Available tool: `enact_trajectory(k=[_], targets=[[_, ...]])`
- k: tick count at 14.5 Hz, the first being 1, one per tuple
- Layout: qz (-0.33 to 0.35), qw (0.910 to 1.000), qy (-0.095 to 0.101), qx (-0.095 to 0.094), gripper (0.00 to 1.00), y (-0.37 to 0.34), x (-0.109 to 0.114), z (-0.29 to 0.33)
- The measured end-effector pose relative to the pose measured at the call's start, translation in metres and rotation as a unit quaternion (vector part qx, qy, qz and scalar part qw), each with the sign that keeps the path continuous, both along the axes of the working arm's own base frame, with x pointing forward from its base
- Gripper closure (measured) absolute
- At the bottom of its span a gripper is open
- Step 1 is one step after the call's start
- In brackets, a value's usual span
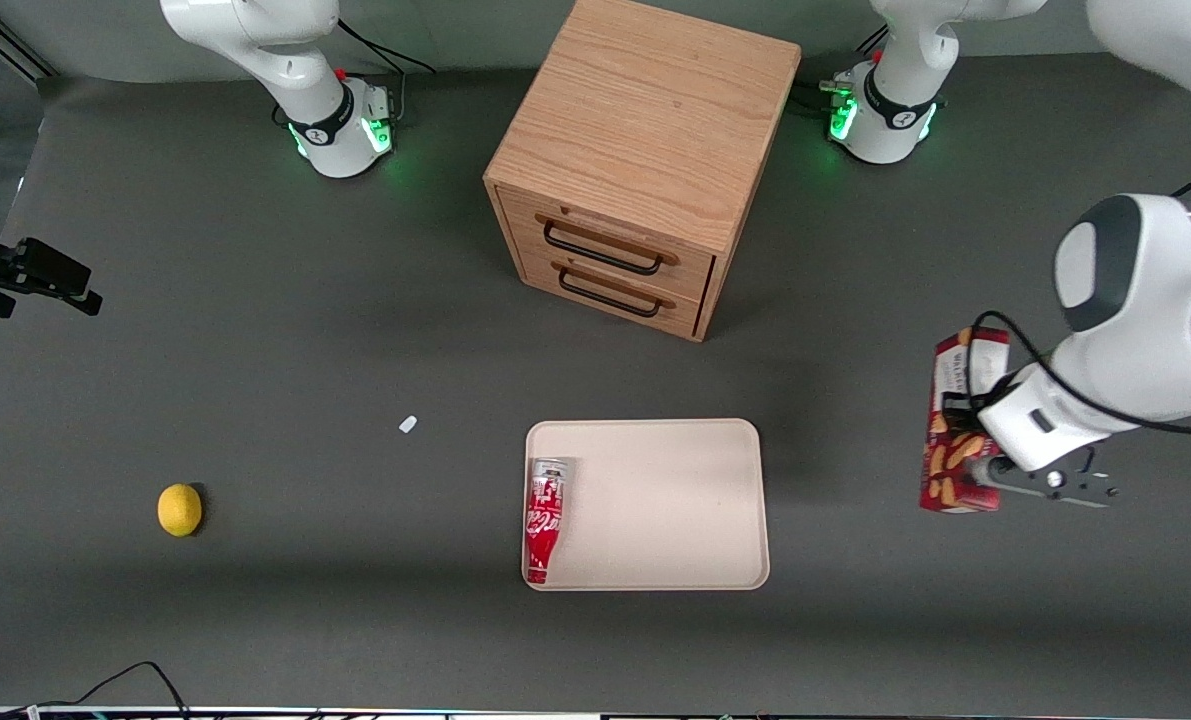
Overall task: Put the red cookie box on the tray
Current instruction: 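Close the left gripper on the box end and lift it, then carry the box over the white tray and lower it upright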
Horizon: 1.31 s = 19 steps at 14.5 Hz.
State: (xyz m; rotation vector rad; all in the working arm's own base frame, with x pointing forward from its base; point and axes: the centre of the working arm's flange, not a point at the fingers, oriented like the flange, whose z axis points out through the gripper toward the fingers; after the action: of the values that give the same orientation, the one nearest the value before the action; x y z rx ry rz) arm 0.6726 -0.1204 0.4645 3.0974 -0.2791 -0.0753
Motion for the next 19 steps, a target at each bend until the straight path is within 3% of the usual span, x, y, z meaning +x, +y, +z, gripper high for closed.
enact_trajectory(k=[5,11,14,19], targets=[[0.067,0.9976,-0.007,-0.011,0.82,-0.115,0.032,-0.041],[0.079,0.9963,-0.025,-0.025,0.82,-0.198,0.038,-0.156],[0.081,0.9964,-0.022,-0.012,0.82,-0.203,0.038,-0.203],[0.092,0.9956,-0.019,-0.001,0.82,-0.196,0.041,-0.221]])
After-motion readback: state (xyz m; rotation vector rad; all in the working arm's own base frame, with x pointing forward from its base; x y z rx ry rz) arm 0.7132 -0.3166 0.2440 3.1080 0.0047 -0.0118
